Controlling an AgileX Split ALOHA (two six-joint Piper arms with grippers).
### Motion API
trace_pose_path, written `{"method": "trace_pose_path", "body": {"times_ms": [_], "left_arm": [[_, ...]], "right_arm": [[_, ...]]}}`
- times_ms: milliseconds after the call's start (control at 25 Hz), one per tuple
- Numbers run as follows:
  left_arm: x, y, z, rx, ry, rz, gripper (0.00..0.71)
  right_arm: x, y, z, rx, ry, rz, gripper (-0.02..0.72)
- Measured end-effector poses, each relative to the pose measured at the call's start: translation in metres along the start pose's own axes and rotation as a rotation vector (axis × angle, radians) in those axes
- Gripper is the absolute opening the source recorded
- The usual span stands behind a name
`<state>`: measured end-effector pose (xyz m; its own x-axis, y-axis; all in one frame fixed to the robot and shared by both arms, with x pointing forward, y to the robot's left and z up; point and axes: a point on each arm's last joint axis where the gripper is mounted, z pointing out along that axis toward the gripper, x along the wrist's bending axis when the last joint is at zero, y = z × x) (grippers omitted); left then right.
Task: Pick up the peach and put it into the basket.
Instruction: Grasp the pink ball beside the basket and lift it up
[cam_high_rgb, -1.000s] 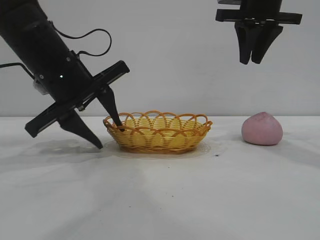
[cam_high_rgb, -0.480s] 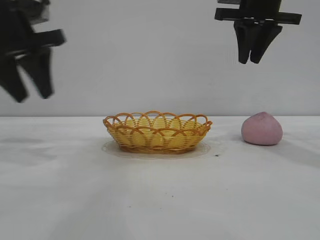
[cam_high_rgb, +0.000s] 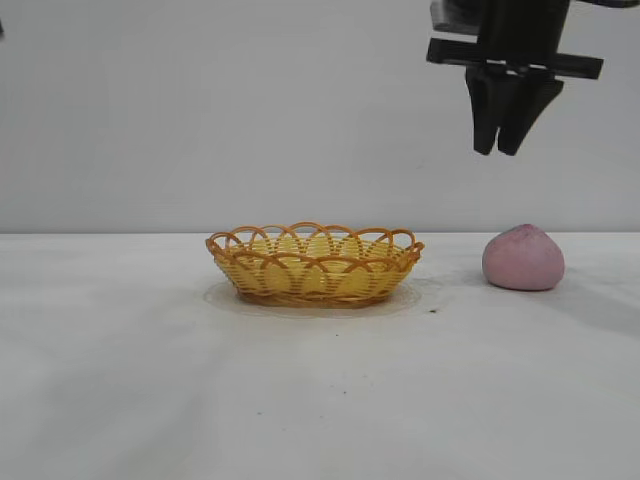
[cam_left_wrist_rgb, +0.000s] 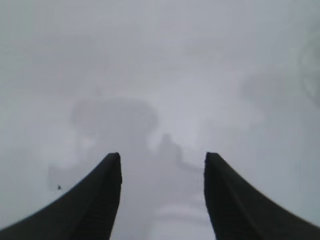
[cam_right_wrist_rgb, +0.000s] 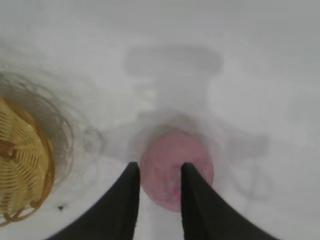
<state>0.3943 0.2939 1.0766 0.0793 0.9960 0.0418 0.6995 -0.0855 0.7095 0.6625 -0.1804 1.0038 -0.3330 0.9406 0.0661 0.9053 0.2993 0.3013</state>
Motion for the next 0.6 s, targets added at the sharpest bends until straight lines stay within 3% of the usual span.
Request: {"method": "trace_pose_path", "body": {"times_ms": [160,280,440,600], "left_arm": [[0.001,-0.049,-0.059,-0.119,0.03,0.004,0.328],[0.0,-0.093,-0.087,-0.197,0.044,-0.047,0.328],[-0.001,-0.138,-0.102,-0.206,0.051,-0.065,0.328],[-0.003,-0.146,-0.103,-0.165,0.034,-0.072,0.328]], "right_arm": [[0.0,0.001,0.0,-0.011,-0.001,-0.001,0.208],[0.0,0.002,0.0,-0.02,-0.001,0.001,0.208],[0.0,0.002,0.0,-0.02,-0.001,-0.001,0.208],[0.0,0.002,0.0,-0.02,0.002,-0.001,0.208]]}}
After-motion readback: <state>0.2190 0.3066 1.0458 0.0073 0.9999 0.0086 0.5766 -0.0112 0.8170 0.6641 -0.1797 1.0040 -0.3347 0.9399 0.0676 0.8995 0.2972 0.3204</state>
